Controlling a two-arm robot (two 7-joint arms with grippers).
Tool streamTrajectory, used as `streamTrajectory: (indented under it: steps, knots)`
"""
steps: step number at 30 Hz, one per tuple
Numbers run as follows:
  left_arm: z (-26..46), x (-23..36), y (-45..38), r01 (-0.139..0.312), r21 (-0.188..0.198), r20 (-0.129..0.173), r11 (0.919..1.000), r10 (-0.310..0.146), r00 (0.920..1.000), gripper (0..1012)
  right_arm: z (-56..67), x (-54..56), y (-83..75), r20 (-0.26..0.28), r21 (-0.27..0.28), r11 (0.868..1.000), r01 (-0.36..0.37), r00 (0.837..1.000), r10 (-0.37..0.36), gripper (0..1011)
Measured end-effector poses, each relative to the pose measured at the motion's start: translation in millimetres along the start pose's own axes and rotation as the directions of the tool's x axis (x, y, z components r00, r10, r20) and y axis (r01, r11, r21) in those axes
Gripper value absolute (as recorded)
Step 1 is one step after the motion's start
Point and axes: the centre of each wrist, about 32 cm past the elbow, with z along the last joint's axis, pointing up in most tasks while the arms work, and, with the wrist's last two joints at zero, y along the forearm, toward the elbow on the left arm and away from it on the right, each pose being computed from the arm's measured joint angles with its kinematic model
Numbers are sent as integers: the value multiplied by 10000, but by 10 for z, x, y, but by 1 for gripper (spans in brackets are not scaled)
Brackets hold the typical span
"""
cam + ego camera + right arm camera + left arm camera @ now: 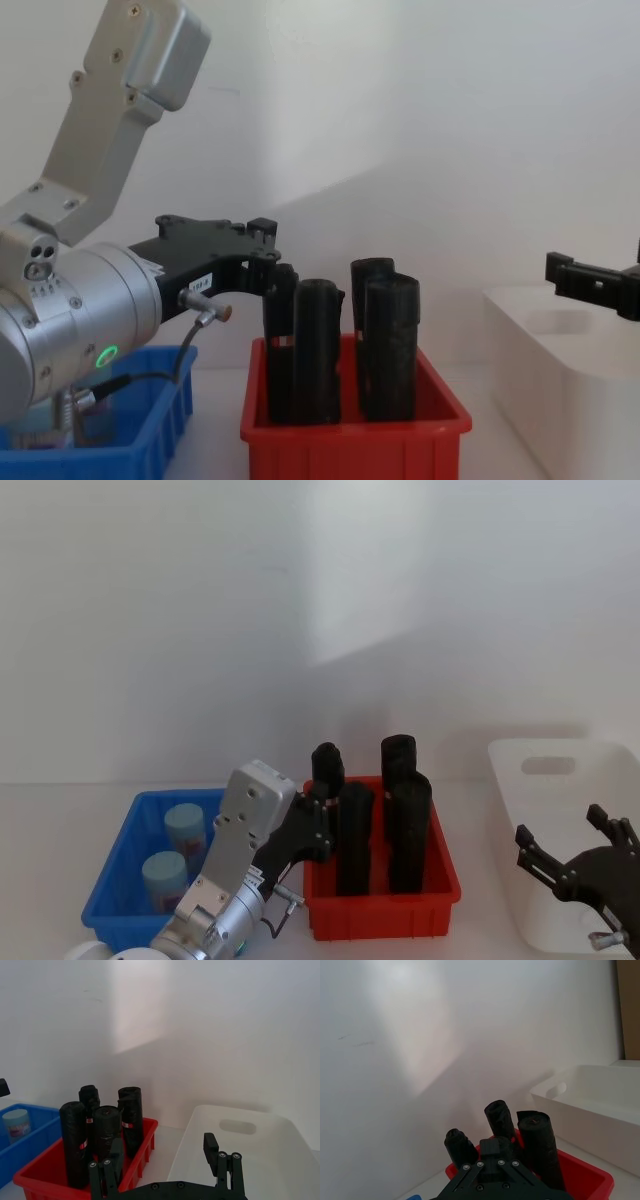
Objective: Pick the cotton swabs from the blue box and place them into the white box.
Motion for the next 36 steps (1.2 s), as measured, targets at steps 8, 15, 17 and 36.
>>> streamTrajectory:
  steps: [8, 15, 17, 36]
  knots:
    - [0, 0, 0, -1, 0, -1, 10000, 1, 10000, 0, 7, 2, 8, 3, 14, 10000, -1, 10000, 1, 1002]
    - [0, 0, 0, 0, 0, 0, 10000, 0, 10000, 0, 56, 49, 171, 135, -77, 9997, -217, 9997, 218, 1002]
    - [0, 0, 0, 0, 0, 0, 10000, 0, 10000, 0, 82, 82, 277, 202, -115, 9994, -328, 9992, 330, 1002]
    - [0, 0, 0, -1, 0, 0, 10000, 1, 10000, 0, 285, 380, 1172, 313, -1105, 9604, -2556, 9650, 2604, 1002]
